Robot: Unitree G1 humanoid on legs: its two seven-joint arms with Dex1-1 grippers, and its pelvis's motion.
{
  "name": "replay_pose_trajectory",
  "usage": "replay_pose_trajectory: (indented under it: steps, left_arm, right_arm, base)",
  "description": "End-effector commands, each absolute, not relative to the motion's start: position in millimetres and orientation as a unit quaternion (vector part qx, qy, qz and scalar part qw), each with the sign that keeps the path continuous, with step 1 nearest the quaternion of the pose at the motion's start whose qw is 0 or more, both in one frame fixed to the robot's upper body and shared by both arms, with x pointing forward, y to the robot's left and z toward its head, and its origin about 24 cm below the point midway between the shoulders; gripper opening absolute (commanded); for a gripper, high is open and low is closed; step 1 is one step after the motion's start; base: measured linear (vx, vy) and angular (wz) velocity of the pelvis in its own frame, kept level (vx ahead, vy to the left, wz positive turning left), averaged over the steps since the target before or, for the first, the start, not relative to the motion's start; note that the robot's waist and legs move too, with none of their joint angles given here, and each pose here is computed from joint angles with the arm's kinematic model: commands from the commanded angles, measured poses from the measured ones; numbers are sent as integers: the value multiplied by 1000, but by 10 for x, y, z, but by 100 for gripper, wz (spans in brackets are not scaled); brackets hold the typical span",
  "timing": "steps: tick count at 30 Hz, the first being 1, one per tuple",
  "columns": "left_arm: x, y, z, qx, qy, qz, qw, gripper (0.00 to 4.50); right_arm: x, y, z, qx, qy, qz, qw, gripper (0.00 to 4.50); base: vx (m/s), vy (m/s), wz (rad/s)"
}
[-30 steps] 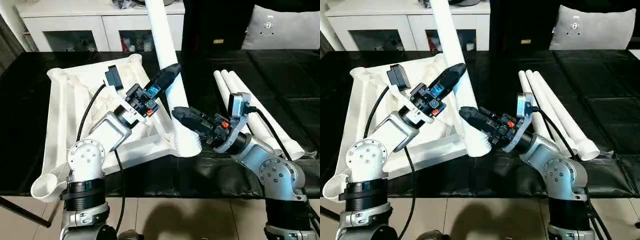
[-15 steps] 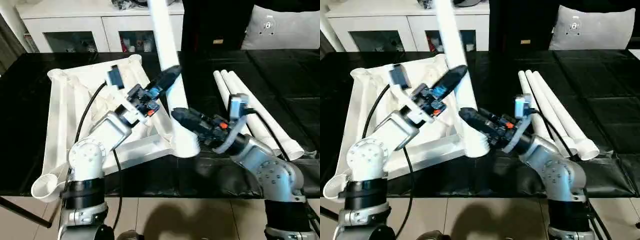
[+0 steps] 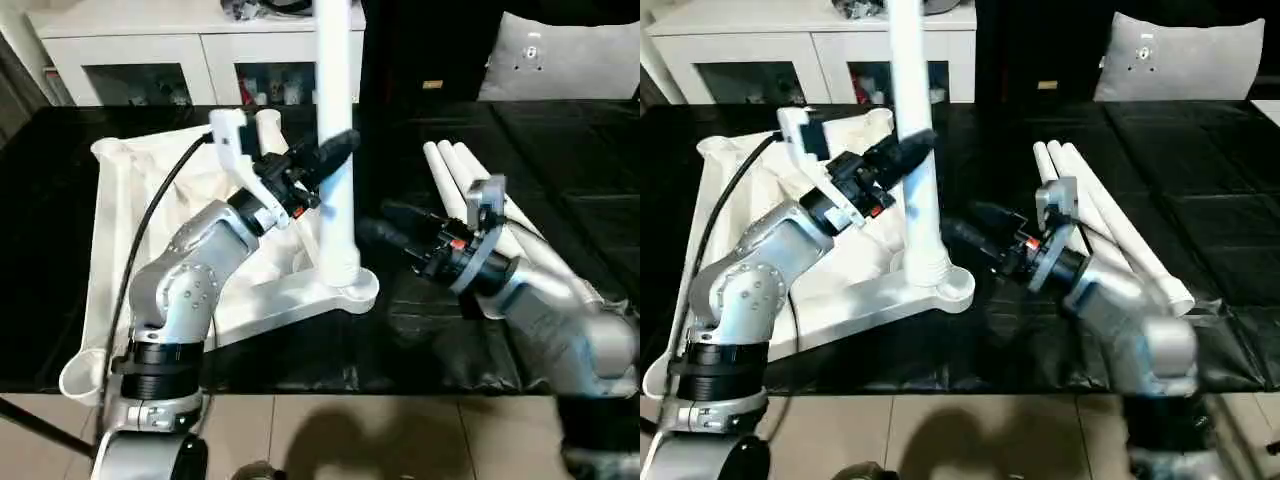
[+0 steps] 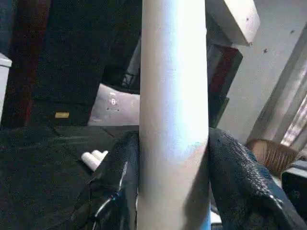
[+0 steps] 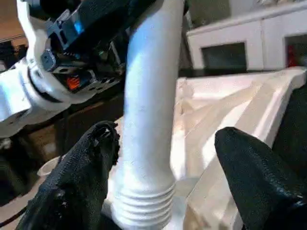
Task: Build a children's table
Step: Pick table leg
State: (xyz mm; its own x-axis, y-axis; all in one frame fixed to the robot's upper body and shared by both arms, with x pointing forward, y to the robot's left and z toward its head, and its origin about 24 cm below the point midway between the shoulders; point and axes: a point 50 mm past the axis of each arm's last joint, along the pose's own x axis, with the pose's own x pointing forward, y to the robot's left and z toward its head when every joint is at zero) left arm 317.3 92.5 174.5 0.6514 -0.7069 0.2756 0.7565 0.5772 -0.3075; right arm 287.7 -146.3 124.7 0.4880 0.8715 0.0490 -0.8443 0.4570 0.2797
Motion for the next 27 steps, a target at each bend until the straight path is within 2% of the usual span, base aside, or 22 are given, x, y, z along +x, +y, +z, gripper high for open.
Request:
replay_pose_trajectory:
  steps: [1, 6, 13, 27]
  left_arm:
    - [3114, 884, 1828, -179, -88, -430, 880, 184]
    - [3056, 829, 1847, -166, -97, -461, 866, 184]
    - [3005, 726, 1829, -143, -94, -489, 856, 184]
    - [2969, 607, 1805, -136, -89, -508, 846, 184]
  right_arm:
    - [2861, -1403, 1268, 110, 55, 550, 826, 351]
    - [2855, -1354, 1235, 103, 78, 578, 806, 351]
    - [2952, -1334, 1248, 99, 79, 577, 807, 351]
    - [3017, -1275, 1195, 101, 82, 565, 815, 351]
  base:
    - [0, 0, 0]
    - [0, 0, 0]
    - [0, 0, 0]
    - [0, 0, 0]
